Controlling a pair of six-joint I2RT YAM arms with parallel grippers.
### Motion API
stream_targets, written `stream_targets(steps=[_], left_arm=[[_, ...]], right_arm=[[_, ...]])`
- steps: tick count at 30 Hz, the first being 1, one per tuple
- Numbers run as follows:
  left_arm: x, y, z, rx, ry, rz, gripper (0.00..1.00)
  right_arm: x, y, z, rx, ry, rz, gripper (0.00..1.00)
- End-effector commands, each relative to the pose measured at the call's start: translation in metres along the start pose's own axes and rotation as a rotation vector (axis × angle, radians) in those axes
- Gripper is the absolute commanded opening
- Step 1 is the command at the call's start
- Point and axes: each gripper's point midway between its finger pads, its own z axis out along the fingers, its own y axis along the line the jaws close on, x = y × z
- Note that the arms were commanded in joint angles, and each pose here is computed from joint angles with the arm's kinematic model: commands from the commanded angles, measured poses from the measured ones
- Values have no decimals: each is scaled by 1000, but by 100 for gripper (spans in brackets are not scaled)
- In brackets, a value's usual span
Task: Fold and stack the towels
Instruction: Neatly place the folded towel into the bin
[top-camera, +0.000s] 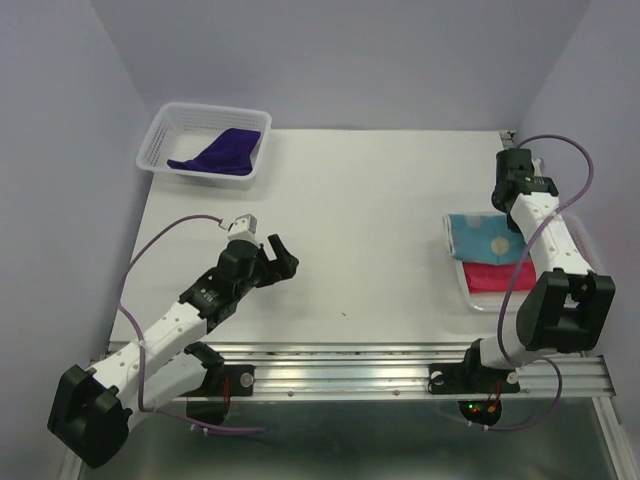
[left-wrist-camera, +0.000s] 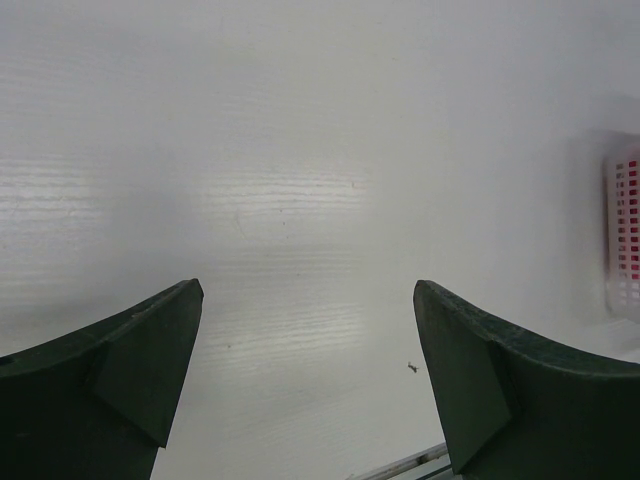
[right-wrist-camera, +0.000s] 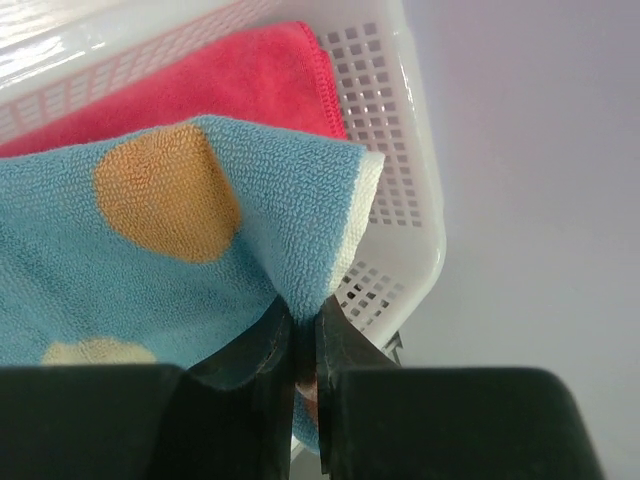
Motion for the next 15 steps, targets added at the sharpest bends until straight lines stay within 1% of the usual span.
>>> stream_targets(steps=[1, 5, 13, 15], left_arm=[[-11, -3, -2, 18, -57, 8, 99], [-10, -1, 0, 8, -52, 8, 99], [-9, 4, 3, -18, -49, 17, 99], [-8, 5, 4, -27, -45, 19, 99]], right_arm=[[-8, -1, 18, 16, -9, 3, 1], [-9, 6, 31, 11, 7, -20, 1], [-13, -5, 57, 55, 54, -8, 1], [-11, -8, 63, 70, 71, -3, 3]])
